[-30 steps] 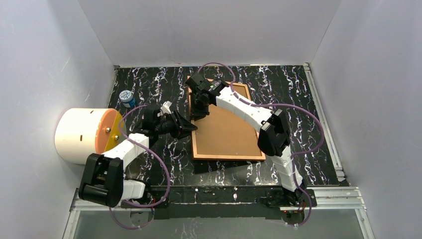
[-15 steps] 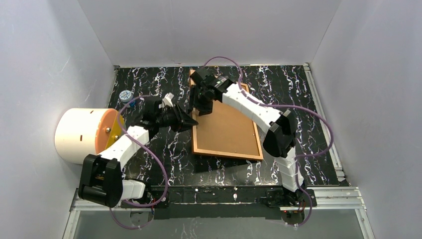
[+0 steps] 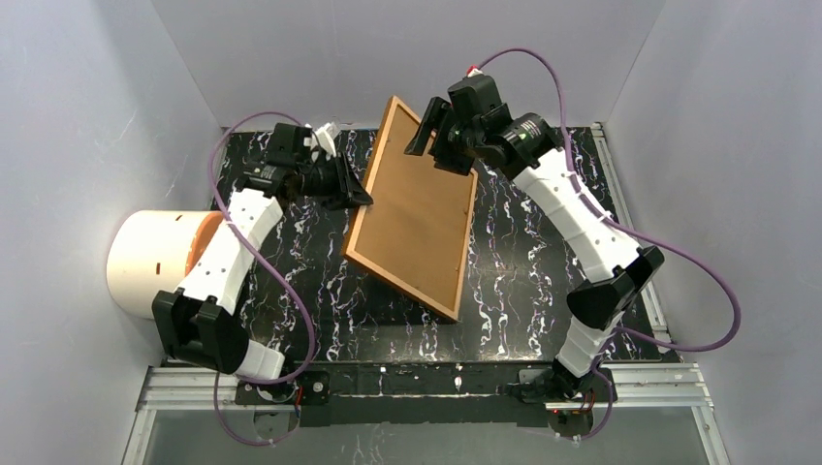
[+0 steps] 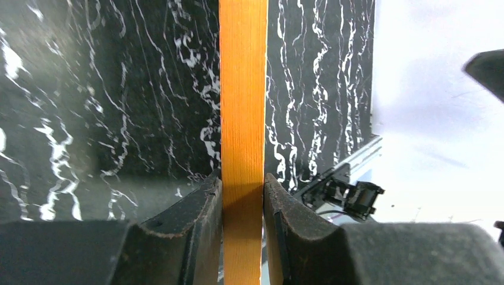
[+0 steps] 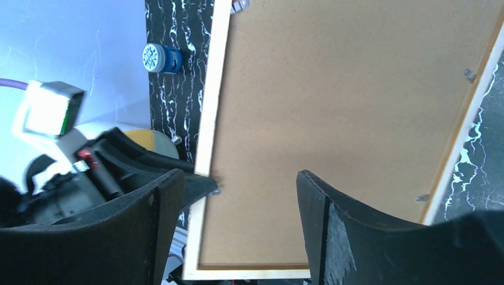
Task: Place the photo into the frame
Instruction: Turn over the photo frame at the center of the board.
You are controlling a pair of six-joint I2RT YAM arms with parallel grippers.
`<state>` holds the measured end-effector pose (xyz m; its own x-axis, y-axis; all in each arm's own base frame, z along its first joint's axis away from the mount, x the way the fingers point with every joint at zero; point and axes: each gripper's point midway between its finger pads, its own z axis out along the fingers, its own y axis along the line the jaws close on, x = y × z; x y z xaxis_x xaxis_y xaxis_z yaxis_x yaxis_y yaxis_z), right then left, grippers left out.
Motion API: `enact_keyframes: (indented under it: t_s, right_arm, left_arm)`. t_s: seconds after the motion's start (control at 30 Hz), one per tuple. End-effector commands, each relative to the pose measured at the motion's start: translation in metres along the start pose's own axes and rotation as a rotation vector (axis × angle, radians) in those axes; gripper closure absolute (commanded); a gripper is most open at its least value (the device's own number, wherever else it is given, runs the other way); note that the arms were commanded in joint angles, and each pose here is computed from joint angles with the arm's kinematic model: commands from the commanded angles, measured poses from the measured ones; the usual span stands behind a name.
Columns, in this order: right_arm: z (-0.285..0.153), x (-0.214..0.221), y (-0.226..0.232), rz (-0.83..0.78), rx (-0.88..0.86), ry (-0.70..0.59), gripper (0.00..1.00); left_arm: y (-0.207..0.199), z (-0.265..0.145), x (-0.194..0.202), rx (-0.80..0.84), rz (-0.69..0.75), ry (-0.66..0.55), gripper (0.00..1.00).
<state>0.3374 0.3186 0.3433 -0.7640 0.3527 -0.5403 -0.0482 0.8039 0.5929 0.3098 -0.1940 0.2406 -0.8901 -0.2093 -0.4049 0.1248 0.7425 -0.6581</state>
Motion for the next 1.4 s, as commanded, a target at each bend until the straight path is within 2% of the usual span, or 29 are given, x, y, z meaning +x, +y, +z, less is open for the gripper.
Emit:
enact_keyframes:
  t_s: [0.0, 0.23, 0.47, 0.7, 0.9, 1.03, 1.2, 1.37]
  right_arm:
    - [0.001, -0.001, 0.009, 0.005, -0.038, 0.019, 0.22]
    - [0.01, 0.0, 0.029, 0.04, -0.087, 0.07, 0.08]
    - [0.018, -0.008, 0.05, 0.147, -0.174, 0.097, 0.05]
    - [0.033, -0.03, 0.051, 0.227, -0.187, 0.06, 0.05]
    - [0.053, -0.028, 0.036, 0.203, -0.113, 0.055, 0.07]
    - [0.053, -0.032, 0.032, 0.187, -0.101, 0.028, 0.07]
    - [0.053, -0.02, 0.018, 0.188, -0.044, 0.069, 0.09]
    - [0.04, -0.016, -0.006, 0.173, 0.039, 0.064, 0.16]
  left_arm:
    - [-0.011, -0.032, -0.029, -0.061, 0.191, -0.088, 1.0]
    - [-0.047, -0.054, -0.066, -0.013, 0.3, -0.19, 1.0]
    - [-0.067, -0.076, -0.077, 0.015, 0.397, -0.282, 1.0]
    - [-0.074, -0.083, -0.07, 0.044, 0.518, -0.307, 1.0]
    - [-0.088, -0.08, -0.058, 0.08, 0.62, -0.299, 1.0]
    - [-0.095, -0.074, -0.049, 0.062, 0.684, -0.295, 1.0]
    - [-0.103, -0.068, -0.043, 0.023, 0.751, -0.304, 1.0]
    - [-0.112, -0.069, -0.038, 0.029, 0.795, -0.31, 1.0]
